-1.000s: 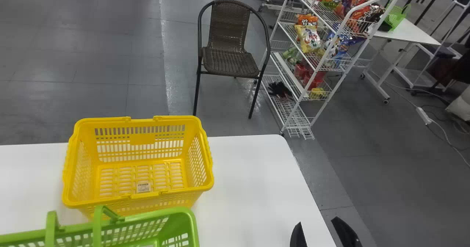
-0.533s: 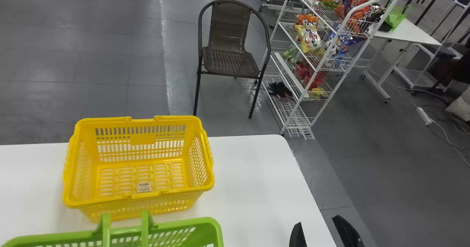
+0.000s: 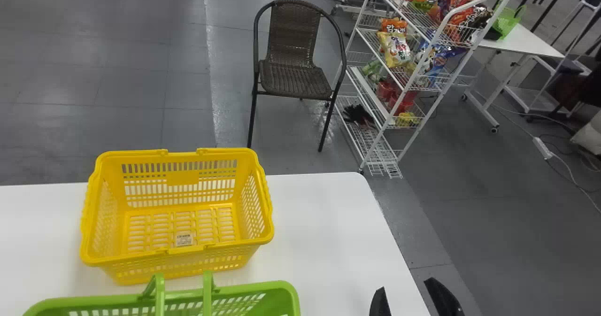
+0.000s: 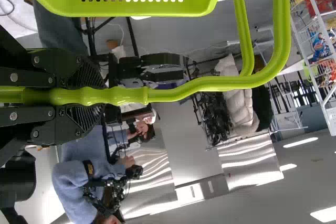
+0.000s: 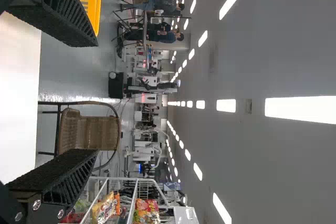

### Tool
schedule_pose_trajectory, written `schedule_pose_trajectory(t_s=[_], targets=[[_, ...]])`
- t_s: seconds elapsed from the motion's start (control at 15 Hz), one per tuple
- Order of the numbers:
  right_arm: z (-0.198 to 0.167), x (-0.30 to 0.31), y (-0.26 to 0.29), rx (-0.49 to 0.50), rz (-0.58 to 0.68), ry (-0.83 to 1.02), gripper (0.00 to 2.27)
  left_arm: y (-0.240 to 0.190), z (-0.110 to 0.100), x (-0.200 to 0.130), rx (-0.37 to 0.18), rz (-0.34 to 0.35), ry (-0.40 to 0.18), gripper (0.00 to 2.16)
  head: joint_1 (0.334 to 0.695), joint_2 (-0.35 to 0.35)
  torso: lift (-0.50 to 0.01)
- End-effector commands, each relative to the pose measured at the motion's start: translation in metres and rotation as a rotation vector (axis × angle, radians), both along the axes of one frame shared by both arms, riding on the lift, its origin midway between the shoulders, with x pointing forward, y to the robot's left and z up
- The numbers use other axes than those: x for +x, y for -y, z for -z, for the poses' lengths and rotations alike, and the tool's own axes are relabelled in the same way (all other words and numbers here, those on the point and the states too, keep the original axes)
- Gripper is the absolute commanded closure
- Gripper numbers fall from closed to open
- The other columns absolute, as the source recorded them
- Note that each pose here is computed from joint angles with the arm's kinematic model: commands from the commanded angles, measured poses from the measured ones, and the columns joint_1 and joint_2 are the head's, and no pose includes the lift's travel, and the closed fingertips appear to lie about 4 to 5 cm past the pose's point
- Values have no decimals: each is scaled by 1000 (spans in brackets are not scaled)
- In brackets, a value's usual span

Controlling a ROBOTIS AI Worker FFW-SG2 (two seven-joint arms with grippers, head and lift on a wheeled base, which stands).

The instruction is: Grasp handle with right gripper to insert into left gripper then lift and swing left to center

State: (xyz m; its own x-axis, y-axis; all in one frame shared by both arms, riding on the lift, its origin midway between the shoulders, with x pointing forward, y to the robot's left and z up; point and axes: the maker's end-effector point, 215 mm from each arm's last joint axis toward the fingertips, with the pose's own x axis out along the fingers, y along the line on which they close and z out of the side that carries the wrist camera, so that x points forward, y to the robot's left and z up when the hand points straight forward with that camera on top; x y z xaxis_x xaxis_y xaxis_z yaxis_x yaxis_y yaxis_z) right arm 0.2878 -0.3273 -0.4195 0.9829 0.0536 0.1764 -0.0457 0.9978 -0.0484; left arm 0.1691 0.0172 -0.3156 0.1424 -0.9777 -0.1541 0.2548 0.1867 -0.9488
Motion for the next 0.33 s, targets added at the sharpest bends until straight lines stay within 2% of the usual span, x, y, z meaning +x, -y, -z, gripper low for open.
schedule_pose_trajectory(t_s=[0.0,0.27], targets=[[0,0,-1,0,-2,-1,97,1,0,-1,0,5,-2,2138,695,-350,0],[0,0,-1,1,-1,-1,97,1,-1,-1,2,2,-1,2138,695,-350,0]])
